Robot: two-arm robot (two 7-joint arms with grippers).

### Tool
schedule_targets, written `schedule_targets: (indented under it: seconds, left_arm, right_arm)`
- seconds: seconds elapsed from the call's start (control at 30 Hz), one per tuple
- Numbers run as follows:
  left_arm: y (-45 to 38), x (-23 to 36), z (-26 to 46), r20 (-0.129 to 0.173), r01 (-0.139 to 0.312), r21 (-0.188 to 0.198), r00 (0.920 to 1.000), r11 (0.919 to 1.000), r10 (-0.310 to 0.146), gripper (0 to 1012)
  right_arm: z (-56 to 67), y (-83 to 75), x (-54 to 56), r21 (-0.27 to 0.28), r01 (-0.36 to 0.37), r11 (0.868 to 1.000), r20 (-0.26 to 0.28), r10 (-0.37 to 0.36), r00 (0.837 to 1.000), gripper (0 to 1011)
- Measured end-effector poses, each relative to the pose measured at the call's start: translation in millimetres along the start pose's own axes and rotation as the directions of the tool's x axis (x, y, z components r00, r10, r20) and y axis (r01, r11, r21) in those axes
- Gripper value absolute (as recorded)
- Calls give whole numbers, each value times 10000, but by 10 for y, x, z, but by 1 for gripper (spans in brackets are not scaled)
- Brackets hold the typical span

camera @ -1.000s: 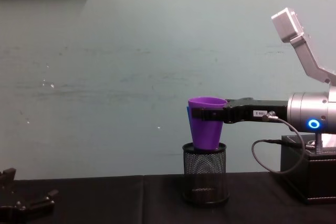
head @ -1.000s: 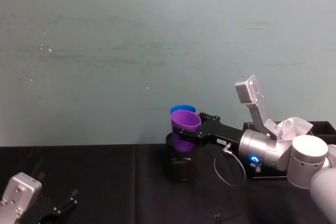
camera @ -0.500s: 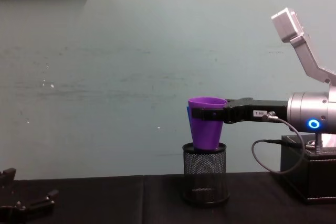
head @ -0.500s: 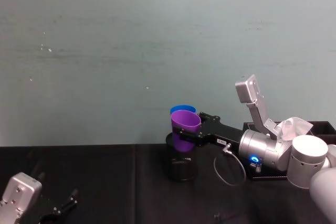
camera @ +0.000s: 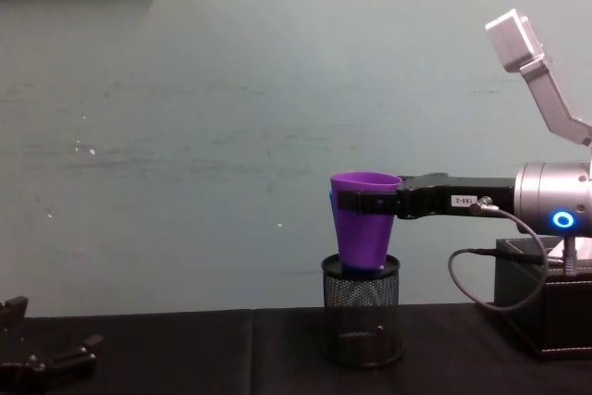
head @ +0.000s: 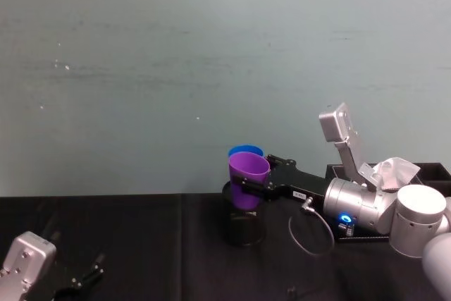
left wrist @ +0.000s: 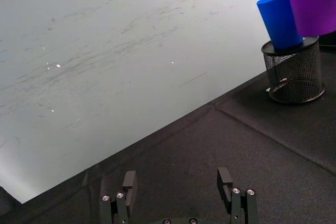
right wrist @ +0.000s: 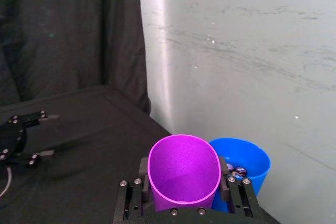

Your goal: Pick up one cup with a gripper and tap it against the other cup.

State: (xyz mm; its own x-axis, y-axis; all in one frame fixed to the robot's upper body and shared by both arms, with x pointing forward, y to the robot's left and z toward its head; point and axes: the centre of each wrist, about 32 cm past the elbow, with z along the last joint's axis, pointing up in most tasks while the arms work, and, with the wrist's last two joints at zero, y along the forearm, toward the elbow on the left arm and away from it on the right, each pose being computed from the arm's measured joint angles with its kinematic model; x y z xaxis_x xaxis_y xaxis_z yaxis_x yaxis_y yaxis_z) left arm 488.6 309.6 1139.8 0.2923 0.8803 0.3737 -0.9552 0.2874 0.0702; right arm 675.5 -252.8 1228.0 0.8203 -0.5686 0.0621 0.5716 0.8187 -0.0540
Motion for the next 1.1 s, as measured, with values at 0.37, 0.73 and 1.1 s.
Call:
schedule_targets:
  seconds: [0.37,0.73,1.1]
  left_arm:
    - [0,0,0,0,0,0,10000,10000,0,1000]
    - [0,0,0,0,0,-1,10000,10000,0,1000]
    - [0,0,0,-1,-1,0,10000,10000,1,1000]
  right_arm:
    - [38,-123,-108,-185,-384,9991,143,386,9992,726]
    - [80,-201,-186,-218,-663,9976,426,671,9968,726]
    - [39,-339,-315,-159,-1021,9946,794,1031,9915,726]
